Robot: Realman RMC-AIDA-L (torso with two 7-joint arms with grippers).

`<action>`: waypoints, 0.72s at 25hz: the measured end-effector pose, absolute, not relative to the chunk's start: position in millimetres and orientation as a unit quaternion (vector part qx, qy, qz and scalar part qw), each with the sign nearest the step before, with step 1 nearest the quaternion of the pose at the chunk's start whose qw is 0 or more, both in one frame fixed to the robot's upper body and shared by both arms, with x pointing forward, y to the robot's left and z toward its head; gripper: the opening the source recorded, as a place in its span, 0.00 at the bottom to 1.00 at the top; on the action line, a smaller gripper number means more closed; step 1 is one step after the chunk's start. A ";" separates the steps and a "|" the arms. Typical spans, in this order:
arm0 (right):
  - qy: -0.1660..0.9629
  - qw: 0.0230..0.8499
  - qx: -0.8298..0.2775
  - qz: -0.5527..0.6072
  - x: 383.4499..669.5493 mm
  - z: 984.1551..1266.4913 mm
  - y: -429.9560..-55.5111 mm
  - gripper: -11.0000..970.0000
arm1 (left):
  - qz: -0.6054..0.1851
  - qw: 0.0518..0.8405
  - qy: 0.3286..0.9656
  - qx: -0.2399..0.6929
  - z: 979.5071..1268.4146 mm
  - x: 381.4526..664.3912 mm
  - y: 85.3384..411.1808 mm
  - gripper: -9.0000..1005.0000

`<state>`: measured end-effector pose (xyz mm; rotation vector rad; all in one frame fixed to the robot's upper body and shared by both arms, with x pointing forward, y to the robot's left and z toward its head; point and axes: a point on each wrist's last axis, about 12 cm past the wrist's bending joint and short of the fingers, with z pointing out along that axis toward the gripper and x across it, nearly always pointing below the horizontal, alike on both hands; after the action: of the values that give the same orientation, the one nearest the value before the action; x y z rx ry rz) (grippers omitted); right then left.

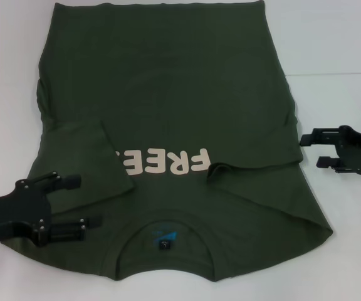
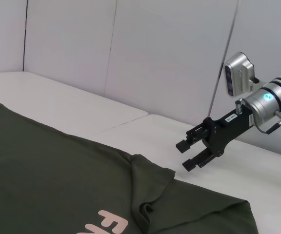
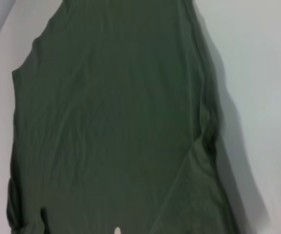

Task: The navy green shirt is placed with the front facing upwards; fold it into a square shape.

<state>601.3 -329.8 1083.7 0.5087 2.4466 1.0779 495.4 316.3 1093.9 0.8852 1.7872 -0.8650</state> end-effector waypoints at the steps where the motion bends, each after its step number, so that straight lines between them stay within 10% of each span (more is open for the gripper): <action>1: 0.878 0.209 0.183 0.391 601.4 1083.2 -327.5 0.79 | -0.352 0.465 0.728 0.360 1093.9 495.4 316.3 0.94; 18: 0.886 0.215 0.165 0.376 608.6 1078.3 -308.4 0.79 | -0.353 0.465 0.728 0.359 1093.3 494.3 317.1 0.94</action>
<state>608.6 -308.4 1078.3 0.4573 2.4565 1.0435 494.3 317.1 1093.3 0.8808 1.7881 -0.8662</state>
